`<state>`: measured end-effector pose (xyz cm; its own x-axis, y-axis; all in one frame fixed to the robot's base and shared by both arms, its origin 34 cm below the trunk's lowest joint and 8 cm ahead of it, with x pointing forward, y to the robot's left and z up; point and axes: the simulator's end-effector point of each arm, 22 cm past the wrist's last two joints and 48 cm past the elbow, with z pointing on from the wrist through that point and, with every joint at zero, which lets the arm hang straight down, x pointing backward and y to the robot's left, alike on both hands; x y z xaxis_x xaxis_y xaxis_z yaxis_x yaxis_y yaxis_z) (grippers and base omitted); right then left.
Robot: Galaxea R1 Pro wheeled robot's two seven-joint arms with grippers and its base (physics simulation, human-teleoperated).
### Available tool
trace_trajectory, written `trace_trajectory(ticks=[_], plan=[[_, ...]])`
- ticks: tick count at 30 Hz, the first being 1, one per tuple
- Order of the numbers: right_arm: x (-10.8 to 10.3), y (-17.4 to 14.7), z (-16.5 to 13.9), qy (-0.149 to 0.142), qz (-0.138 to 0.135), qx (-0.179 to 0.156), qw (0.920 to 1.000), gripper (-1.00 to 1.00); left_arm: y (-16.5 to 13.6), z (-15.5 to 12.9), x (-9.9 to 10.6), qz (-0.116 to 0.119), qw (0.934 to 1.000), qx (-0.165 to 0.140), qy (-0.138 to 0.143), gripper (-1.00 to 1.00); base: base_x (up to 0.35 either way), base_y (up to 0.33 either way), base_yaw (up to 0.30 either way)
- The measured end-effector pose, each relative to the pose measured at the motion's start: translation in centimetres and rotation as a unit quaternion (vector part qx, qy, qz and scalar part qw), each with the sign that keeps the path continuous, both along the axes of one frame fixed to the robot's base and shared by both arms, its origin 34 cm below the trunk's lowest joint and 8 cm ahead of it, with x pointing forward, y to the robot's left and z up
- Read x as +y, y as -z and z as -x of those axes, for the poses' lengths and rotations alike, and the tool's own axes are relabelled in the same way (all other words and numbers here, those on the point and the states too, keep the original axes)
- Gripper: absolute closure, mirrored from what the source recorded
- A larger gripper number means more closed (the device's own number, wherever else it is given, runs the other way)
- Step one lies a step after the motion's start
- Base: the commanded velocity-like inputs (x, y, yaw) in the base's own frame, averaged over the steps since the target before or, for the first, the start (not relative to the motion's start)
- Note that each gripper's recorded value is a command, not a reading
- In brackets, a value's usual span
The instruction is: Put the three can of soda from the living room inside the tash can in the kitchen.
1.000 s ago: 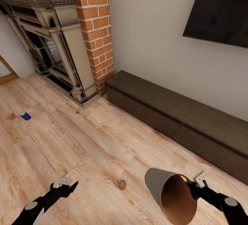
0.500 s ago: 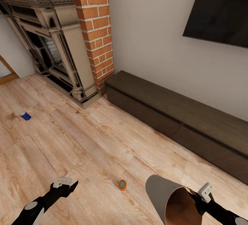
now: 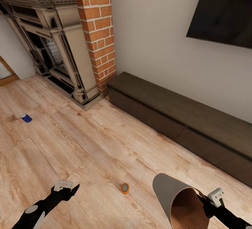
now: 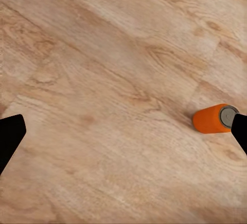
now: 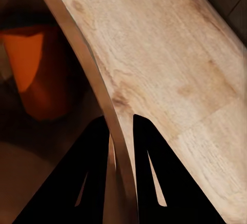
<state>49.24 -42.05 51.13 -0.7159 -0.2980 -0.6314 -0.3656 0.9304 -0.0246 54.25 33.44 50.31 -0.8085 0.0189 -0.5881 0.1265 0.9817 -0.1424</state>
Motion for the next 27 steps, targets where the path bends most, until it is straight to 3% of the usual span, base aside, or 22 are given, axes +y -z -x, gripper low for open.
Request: trace_trajectory(ticks=[10,27], plan=[[-0.07,0.00,0.17,0.001,-0.003,0.002,1.0000,1.00,0.02,0.02,-0.03,0.000,1.0000,0.001,0.001,-1.00,0.000,0.209,-0.083],[0.34,-0.05,0.00,0.004,-0.007,0.000,1.0000,1.00,-0.17,-0.13,0.01,0.000,1.0000,-0.002,0.000,-1.00,0.000,0.012,-0.055]])
